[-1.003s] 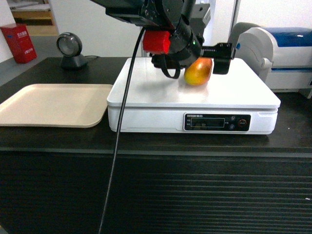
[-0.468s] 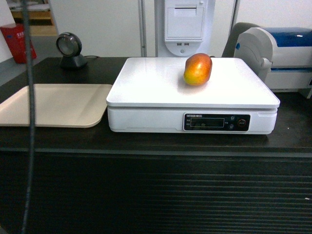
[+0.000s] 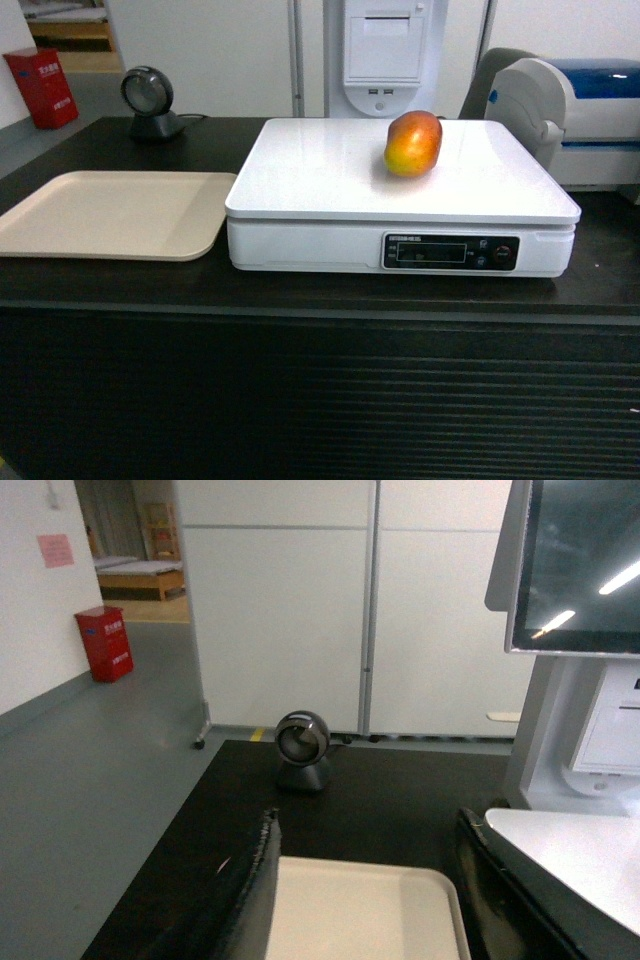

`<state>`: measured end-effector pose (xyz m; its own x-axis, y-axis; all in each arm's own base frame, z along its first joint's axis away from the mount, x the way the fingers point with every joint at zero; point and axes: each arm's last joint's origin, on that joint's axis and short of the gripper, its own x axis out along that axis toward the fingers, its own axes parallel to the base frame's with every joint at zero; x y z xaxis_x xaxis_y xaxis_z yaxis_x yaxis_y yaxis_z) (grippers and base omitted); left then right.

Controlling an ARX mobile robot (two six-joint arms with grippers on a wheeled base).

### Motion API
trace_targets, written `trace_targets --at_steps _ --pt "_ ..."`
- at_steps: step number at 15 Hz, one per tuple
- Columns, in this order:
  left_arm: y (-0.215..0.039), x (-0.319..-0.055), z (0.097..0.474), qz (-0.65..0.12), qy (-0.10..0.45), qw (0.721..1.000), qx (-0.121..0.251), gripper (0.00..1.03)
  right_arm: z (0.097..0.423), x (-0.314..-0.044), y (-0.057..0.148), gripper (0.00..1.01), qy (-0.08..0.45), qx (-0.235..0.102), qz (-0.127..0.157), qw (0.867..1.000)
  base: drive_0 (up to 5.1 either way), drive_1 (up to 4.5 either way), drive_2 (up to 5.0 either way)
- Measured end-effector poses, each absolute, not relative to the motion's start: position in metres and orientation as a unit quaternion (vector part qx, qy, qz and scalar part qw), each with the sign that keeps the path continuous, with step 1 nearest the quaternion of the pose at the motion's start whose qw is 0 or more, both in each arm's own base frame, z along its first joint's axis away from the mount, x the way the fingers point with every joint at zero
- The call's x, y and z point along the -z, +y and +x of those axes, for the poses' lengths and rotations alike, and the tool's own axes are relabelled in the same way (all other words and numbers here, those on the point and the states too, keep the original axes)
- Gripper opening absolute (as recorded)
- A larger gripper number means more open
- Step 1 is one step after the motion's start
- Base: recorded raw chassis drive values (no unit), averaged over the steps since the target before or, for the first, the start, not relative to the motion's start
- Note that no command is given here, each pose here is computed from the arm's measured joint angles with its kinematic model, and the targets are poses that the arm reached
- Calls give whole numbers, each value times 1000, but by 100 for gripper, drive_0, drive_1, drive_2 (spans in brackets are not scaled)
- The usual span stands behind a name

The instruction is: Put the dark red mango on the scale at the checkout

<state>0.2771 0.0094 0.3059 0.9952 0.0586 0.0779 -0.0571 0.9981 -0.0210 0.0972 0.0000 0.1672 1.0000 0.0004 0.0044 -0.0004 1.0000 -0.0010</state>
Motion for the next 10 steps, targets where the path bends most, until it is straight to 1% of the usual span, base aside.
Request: trace_targets --at_steps 1,2,3,4,5,7,10 --pt "3 -287 254 -9 -38 999 -12 39 97 -167 0 98 -2 -1 0 1000 -34 -34 -34" --pt "-1 -272 245 -9 -27 1000 2 30 97 -167 0 98 -2 0 0 1000 -33 -33 -33" --pt "-2 -251 236 -8 -5 1000 7 20 97 -167 0 98 -2 0 0 1000 0 0 0" --pt "-1 -235 227 -8 11 1000 4 9 97 -167 0 98 -2 0 0 1000 0 0 0" --pt "-1 -227 217 -8 12 1000 3 2 97 -167 0 98 -2 0 0 1000 0 0 0" --pt "0 -219 198 -8 -7 1000 -1 2 97 -167 0 98 -2 0 0 1000 0 0 0" --pt "0 -199 178 -7 7 1000 0 2 97 -167 0 98 -2 0 0 1000 0 0 0"
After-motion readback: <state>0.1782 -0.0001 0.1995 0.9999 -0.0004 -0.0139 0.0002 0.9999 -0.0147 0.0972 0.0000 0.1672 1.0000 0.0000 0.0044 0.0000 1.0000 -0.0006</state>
